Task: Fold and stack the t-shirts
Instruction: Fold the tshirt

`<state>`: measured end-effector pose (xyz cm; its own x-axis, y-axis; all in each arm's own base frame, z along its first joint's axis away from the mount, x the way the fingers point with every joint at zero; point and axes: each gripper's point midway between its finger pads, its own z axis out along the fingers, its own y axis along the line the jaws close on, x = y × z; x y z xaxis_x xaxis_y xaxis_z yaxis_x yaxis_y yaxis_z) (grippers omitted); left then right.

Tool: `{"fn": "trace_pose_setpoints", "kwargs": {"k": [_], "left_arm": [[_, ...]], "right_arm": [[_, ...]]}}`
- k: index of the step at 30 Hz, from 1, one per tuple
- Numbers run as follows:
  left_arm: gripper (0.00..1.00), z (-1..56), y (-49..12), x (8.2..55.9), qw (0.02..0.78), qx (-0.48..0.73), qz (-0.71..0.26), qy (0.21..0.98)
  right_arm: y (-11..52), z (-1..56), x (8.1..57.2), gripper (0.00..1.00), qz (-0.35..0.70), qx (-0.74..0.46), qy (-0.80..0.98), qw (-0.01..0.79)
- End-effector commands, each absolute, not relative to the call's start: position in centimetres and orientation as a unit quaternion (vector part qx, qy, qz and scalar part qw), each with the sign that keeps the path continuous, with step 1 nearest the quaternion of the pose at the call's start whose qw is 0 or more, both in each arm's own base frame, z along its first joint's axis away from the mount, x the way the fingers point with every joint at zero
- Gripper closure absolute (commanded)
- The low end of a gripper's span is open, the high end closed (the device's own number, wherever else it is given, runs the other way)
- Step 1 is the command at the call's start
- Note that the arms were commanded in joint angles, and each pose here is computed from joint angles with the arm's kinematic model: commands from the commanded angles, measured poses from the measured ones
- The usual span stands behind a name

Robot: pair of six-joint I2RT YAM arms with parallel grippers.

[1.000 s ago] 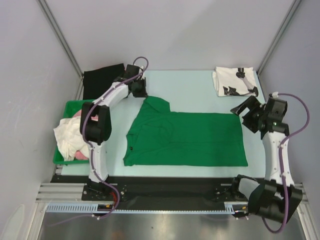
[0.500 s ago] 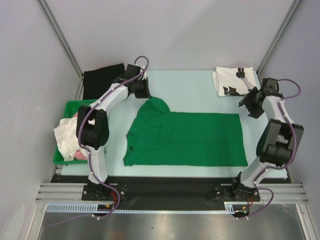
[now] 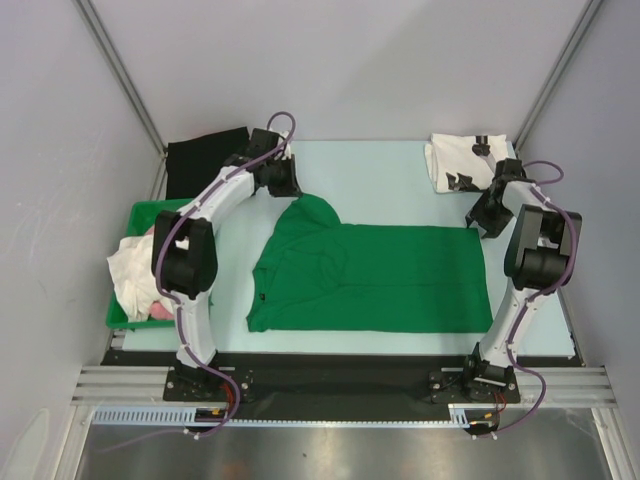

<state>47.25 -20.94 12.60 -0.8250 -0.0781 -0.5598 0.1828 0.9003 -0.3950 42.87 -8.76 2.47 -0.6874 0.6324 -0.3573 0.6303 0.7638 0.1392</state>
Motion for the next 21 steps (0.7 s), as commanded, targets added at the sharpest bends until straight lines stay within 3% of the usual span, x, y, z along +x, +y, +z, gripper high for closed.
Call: {"fn": "trace_pose_setpoints", "kwargs": {"k": [1,8,17,21], "left_arm": [[1.00,14.6,-20.8,47.5,0.312,0.023,-0.239,0.919],[1.00,14.4,-20.7,47.5,0.312,0.023,-0.235,0.920],[1.00,14.4,-20.4,47.7,0.311,0.019,-0.238,0.920],[1.00,14.5,-20.3,47.6,0.311,0.018,-0.241,0.919]], "right_arm": [[-8.6,2.8,43.9,0.46,-0.010,0.328,0.921,0.212],[-8.2,2.2,44.7,0.57,-0.020,0.314,0.924,0.217],[-8.8,2.3,45.6,0.59,-0.032,0.306,0.925,0.222],[-8.8,1.9,45.5,0.69,-0.034,0.304,0.927,0.218]]}}
